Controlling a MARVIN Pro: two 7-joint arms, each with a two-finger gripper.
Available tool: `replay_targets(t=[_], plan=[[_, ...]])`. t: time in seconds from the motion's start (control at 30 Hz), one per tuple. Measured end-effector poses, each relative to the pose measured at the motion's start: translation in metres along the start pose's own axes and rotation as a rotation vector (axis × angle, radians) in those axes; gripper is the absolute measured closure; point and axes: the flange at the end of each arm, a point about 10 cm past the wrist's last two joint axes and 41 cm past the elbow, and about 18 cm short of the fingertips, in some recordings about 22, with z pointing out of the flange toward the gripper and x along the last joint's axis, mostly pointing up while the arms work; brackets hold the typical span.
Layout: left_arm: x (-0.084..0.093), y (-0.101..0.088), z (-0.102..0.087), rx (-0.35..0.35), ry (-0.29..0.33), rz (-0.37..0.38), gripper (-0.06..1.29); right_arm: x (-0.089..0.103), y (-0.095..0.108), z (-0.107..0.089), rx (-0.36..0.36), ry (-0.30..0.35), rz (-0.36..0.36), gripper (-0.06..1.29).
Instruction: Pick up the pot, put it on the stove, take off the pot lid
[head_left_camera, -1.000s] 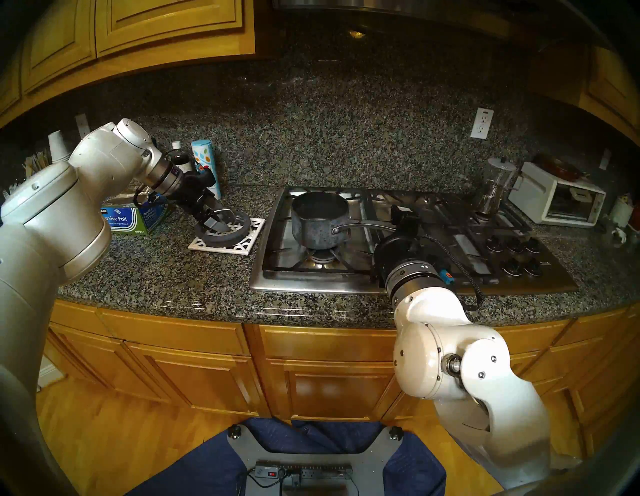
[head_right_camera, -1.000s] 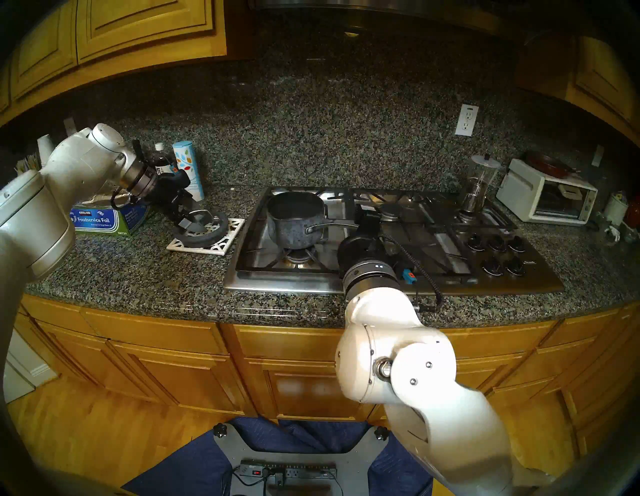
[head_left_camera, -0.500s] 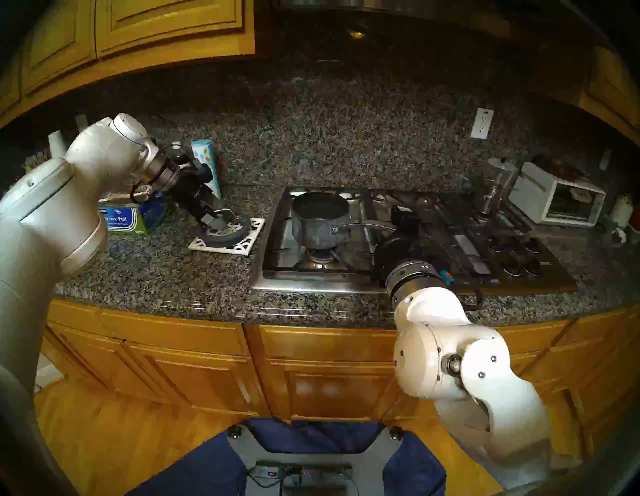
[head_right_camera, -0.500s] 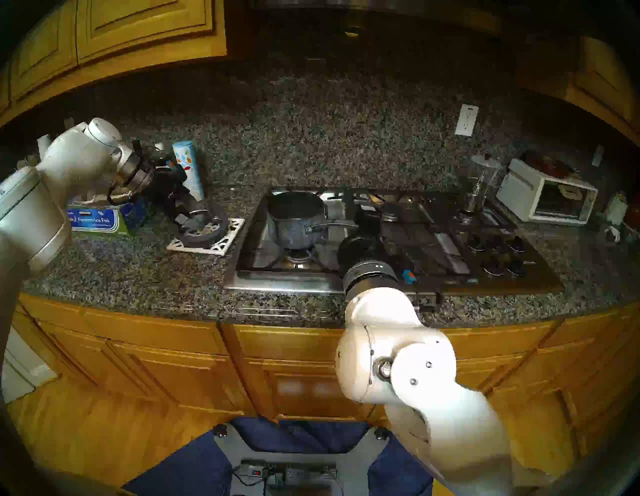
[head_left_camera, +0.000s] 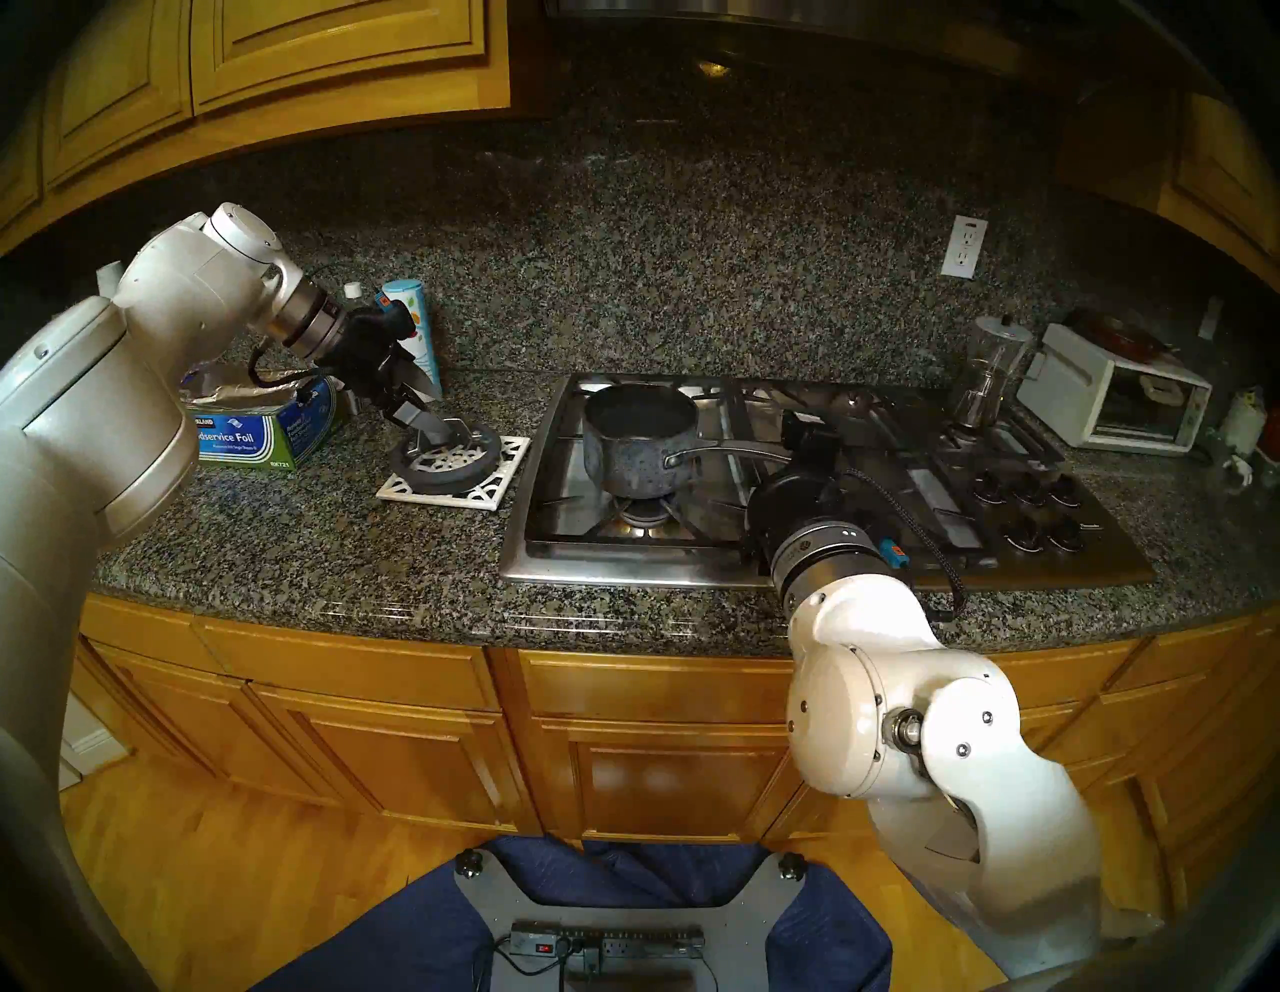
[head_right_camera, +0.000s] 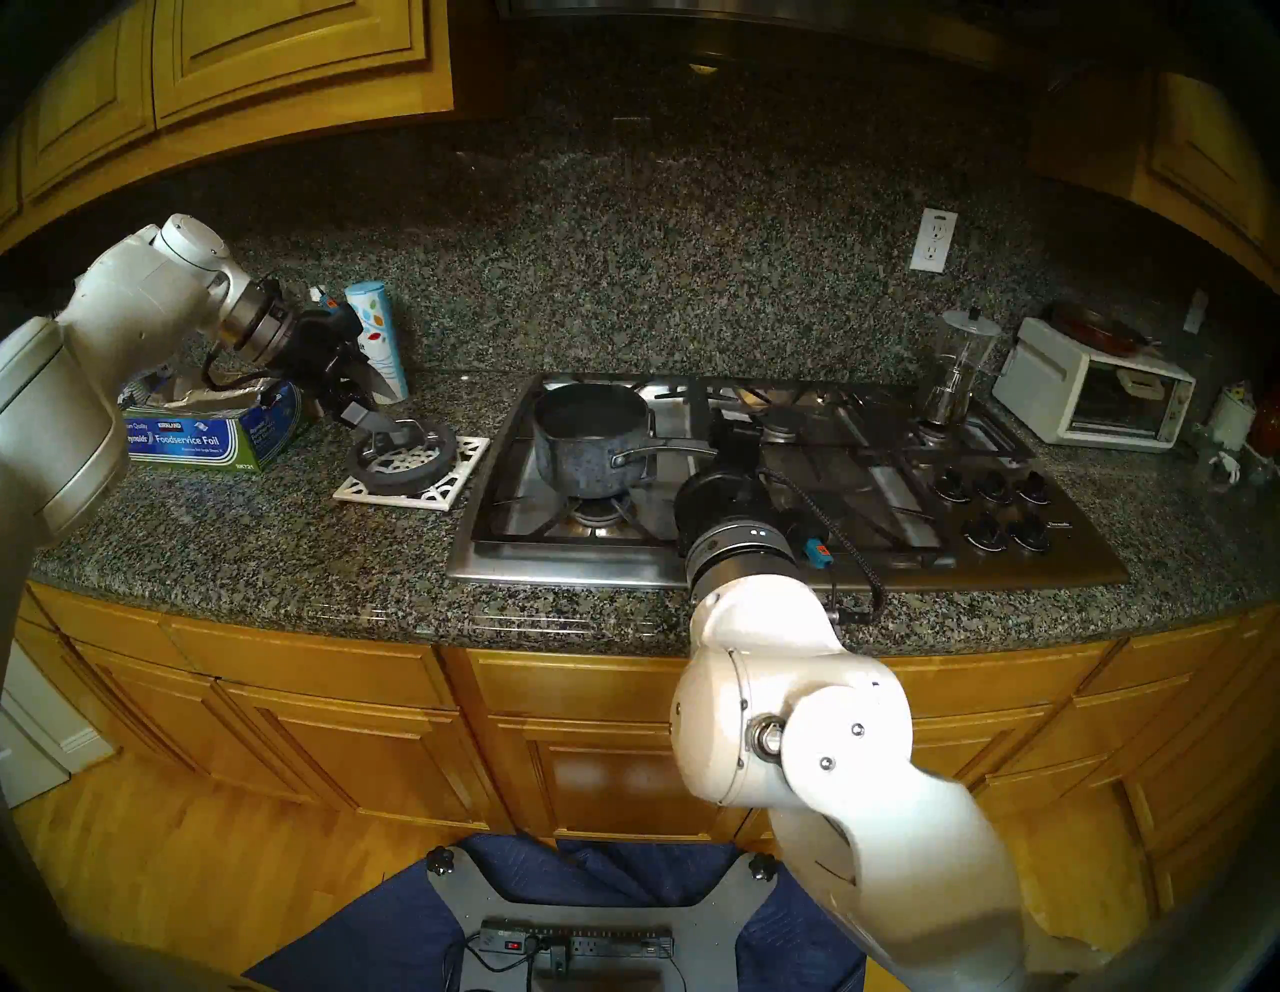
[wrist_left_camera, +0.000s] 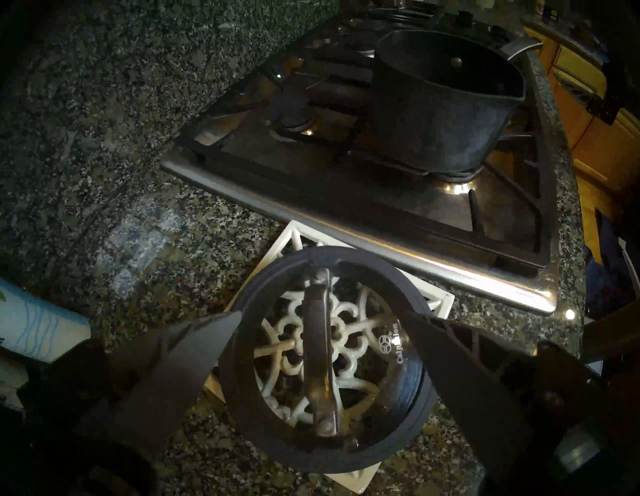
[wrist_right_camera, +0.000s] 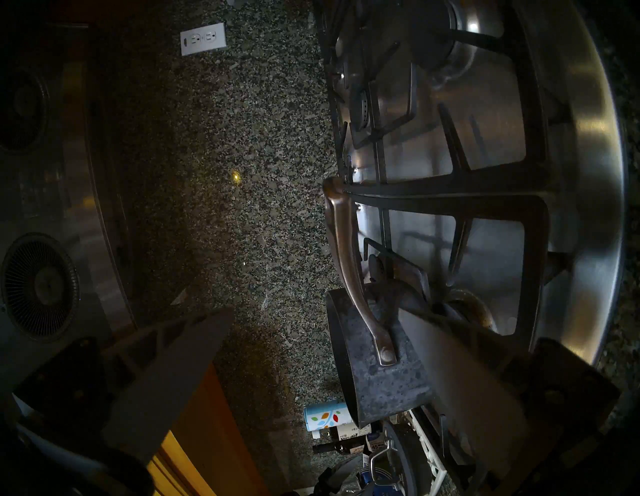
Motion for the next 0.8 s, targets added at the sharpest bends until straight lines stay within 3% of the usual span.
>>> replay_targets(t=[0.8], plan=[[0.017, -0.002, -0.024, 0.024, 0.046, -0.03, 0.0, 0.0, 0.0, 0.0, 0.0, 0.0, 0.0, -0.01]])
